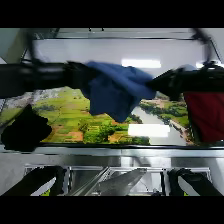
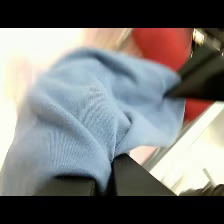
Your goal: Fold the shirts.
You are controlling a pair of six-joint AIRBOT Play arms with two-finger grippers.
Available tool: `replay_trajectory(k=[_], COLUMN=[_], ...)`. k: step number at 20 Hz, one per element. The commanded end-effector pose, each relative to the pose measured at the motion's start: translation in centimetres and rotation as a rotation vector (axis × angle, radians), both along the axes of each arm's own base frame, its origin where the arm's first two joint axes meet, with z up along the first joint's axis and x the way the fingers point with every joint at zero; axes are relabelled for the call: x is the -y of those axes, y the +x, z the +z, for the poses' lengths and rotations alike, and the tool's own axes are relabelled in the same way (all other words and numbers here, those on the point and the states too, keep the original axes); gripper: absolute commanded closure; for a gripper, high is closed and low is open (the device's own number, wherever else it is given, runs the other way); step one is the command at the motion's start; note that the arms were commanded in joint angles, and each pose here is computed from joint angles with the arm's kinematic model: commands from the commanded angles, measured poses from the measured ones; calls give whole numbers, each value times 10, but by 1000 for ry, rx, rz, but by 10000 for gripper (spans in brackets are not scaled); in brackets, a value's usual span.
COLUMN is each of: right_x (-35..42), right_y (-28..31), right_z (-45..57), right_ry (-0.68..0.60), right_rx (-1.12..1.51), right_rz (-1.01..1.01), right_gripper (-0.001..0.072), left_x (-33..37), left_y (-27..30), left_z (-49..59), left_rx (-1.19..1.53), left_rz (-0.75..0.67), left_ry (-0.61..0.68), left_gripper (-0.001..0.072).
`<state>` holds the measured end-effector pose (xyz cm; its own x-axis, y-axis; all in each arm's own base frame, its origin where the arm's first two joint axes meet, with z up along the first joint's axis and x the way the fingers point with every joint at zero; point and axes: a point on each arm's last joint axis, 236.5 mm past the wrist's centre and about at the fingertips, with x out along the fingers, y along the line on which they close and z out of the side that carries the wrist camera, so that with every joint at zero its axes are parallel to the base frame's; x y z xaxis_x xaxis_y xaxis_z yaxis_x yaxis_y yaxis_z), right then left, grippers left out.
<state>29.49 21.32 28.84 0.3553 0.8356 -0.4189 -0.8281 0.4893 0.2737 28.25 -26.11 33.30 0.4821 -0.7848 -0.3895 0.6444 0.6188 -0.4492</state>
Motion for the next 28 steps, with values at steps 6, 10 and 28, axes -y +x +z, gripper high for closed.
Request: replay_trajectory(k=[6,10,28], right_x=[35,24,-17], right_y=[-100,-37,154], right_z=[142,68,-302], right_ry=[14,-68,-139], right_rx=[489,176,-708], right_rz=[-191,-121,-119], right_gripper=[693,692,152], left_x=[-41,-16,-64], left_y=[-99,-43,190], left_z=[97,-2,-335], left_rx=[125,-122,-740], left_rz=[12,16,69], left_ry=[-136,-11,200], left_gripper=[691,691,6])
